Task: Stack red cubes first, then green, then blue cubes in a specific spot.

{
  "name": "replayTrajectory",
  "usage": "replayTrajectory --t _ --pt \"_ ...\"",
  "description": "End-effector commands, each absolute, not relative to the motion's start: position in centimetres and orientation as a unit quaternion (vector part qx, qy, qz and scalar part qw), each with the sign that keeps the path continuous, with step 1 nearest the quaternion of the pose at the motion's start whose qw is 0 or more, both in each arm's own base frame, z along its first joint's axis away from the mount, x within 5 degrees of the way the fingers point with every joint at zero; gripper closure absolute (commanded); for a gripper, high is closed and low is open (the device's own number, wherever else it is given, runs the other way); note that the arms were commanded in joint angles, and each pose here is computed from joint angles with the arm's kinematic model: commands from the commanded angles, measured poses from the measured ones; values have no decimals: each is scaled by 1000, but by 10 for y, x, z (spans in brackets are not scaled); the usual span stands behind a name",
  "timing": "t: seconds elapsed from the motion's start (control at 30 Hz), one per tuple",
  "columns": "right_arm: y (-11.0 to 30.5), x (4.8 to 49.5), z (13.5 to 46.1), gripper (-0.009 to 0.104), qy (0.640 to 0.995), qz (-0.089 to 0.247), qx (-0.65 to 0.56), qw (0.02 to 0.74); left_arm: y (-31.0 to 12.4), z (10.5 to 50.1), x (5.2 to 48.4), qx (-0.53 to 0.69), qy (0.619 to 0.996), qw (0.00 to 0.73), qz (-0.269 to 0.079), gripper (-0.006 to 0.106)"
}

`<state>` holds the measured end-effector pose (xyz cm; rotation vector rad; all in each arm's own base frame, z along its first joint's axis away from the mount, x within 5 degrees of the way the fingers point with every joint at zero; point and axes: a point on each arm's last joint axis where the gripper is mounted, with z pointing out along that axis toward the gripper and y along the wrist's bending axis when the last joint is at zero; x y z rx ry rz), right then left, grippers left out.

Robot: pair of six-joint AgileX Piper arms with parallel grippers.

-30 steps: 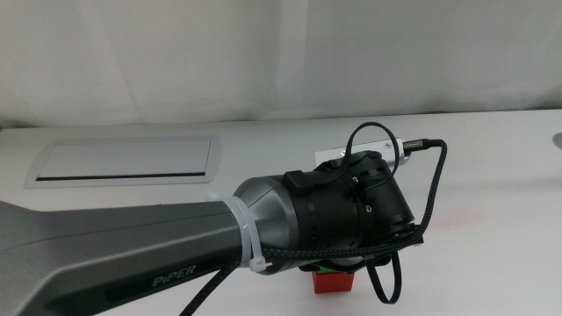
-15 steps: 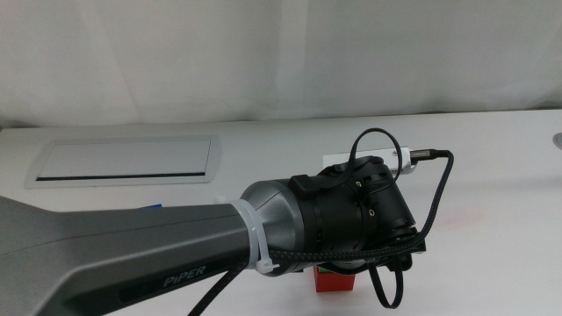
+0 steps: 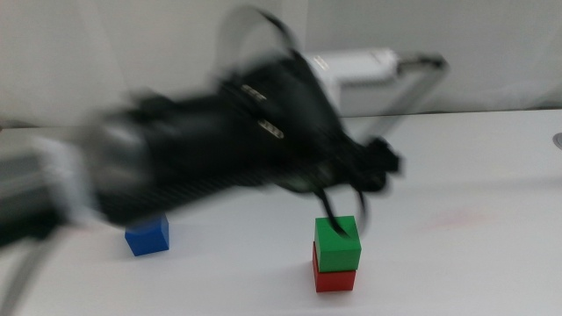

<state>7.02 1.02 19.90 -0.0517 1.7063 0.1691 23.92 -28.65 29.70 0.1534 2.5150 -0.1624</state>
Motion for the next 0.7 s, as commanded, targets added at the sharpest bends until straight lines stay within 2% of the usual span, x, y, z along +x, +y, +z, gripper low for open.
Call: replayTrajectory --t 0.0,0.1,0.13,0.3,0.53,0.67 --pt "10 70 187 98 762 71 -23 643 -256 320 249 48 946 319 -39 8" --pt "10 70 187 98 762 71 -23 643 -217 332 264 28 952 304 -14 8" --pt "10 70 187 98 762 71 -23 643 -190 335 276 20 960 280 -1 8" --pt "10 70 187 98 762 71 -23 643 -132 330 301 -27 973 228 15 8" --pt "10 70 187 98 762 71 -23 643 -90 304 311 -71 976 201 34 8" --pt "10 70 187 98 762 71 -23 643 -78 268 306 -100 978 180 37 10"
